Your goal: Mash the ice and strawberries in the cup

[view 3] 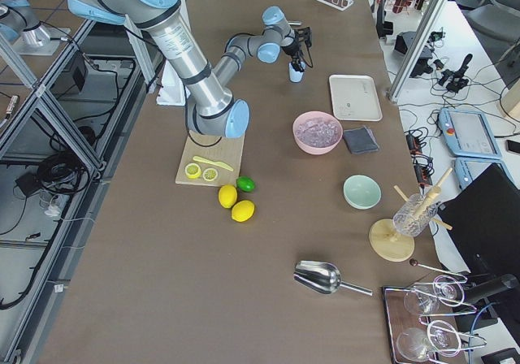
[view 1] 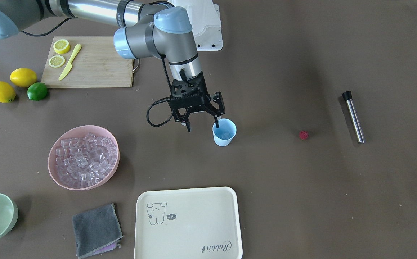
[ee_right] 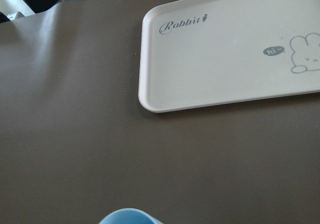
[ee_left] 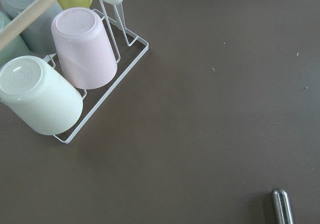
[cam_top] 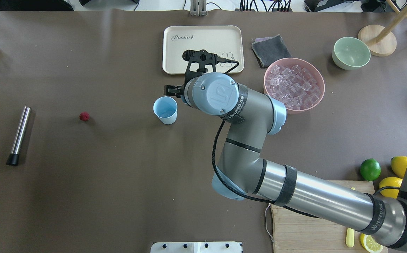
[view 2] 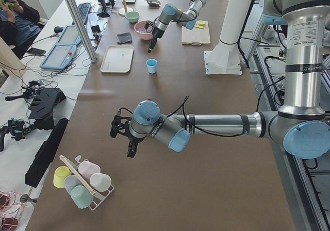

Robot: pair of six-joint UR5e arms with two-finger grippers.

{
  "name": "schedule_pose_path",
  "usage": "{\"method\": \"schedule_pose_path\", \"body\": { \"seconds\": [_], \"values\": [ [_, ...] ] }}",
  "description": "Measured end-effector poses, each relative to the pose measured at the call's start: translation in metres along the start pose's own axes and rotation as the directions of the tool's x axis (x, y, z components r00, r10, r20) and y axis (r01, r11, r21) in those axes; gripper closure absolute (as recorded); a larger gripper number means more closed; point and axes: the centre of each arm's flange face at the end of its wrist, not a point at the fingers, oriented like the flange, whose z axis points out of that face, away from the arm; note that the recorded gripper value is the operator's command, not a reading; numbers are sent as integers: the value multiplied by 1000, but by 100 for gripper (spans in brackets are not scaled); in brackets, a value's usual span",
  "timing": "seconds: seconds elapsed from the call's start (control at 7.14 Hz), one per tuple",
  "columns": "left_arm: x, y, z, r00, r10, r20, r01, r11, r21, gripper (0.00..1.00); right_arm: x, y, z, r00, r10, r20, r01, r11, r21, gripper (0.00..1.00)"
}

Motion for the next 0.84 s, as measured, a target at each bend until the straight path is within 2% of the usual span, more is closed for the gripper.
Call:
{"method": "schedule_pose_path", "body": {
  "seconds": [0.28,0.56,0.84],
  "values": [
    [-3,7,0,1000,-5,1,5,1000,-6,2,89,-48,-11,996,-83,-41,82,996,-27,18],
    [-9,21,1,1000,-3,-1,3,1000,-1,2,169,-97,-20,991,-79,-106,76,997,-29,21],
    [-13,28,1,1000,-3,-2,3,1000,1,2,229,-132,-17,982,-78,-170,70,996,-47,27]
  ]
}}
